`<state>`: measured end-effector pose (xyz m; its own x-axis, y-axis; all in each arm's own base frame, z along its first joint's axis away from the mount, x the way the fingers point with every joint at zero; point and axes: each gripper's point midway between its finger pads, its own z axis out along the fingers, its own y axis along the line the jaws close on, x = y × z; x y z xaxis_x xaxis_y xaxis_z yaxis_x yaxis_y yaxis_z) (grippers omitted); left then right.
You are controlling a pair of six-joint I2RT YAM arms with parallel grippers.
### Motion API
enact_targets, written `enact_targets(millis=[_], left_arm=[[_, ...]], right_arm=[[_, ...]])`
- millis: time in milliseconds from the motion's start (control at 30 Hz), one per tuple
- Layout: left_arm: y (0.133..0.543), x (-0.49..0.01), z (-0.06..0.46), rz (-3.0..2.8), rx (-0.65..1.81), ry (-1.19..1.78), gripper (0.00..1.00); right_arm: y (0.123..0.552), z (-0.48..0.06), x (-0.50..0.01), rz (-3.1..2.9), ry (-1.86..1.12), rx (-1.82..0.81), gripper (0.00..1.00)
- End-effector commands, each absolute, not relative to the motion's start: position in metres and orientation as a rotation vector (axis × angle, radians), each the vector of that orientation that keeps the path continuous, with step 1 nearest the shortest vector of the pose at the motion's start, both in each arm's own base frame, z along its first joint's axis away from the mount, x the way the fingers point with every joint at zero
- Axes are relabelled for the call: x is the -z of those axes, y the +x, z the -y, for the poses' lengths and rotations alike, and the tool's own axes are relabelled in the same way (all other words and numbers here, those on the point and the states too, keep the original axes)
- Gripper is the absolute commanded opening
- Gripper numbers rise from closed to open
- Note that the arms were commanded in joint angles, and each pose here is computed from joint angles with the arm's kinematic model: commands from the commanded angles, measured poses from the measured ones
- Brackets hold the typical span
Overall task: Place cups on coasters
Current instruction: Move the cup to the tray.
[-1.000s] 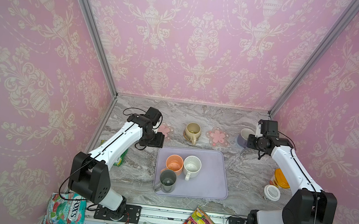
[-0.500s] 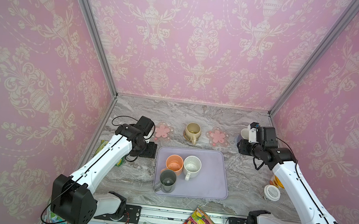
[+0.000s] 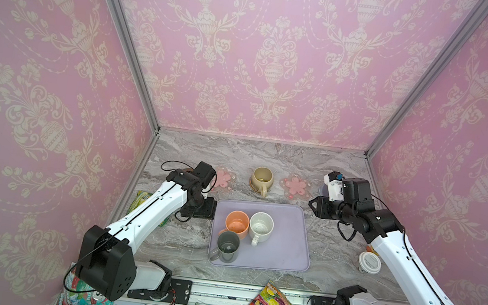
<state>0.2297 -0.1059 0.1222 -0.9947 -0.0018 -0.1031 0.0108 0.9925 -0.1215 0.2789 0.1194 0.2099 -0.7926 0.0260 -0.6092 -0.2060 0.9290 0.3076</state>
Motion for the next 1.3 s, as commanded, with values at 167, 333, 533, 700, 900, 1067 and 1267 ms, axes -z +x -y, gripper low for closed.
enact_targets(millis=[167, 333, 533, 700, 900, 1067, 1267], left_arm=[[0.24, -0.134, 0.12, -3.001, 0.227, 0.013, 0.68], [0.236, -0.123, 0.12, -3.056, 0.173, 0.044, 0.66], [0.224, -0.104, 0.129, -3.117, 0.215, 0.074, 0.65], [0.212, -0.092, 0.139, -3.178, 0.256, 0.149, 0.66], [0.201, -0.081, 0.141, -3.215, 0.255, 0.181, 0.65], [0.198, -0.077, 0.142, -3.22, 0.272, 0.172, 0.66], [0.199, -0.075, 0.144, -3.213, 0.287, 0.173, 0.65]], right_arm=[[0.233, -0.156, -0.189, -2.533, -0.276, -0.599, 0.42], [0.218, -0.176, -0.185, -2.545, -0.31, -0.691, 0.38], [0.196, -0.2, -0.166, -2.587, -0.36, -0.772, 0.36], [0.182, -0.223, -0.153, -2.612, -0.412, -0.825, 0.36], [0.167, -0.251, -0.136, -2.646, -0.497, -0.841, 0.36], [0.155, -0.273, -0.123, -2.679, -0.58, -0.845, 0.37], [0.155, -0.292, -0.111, -2.695, -0.624, -0.784, 0.38]])
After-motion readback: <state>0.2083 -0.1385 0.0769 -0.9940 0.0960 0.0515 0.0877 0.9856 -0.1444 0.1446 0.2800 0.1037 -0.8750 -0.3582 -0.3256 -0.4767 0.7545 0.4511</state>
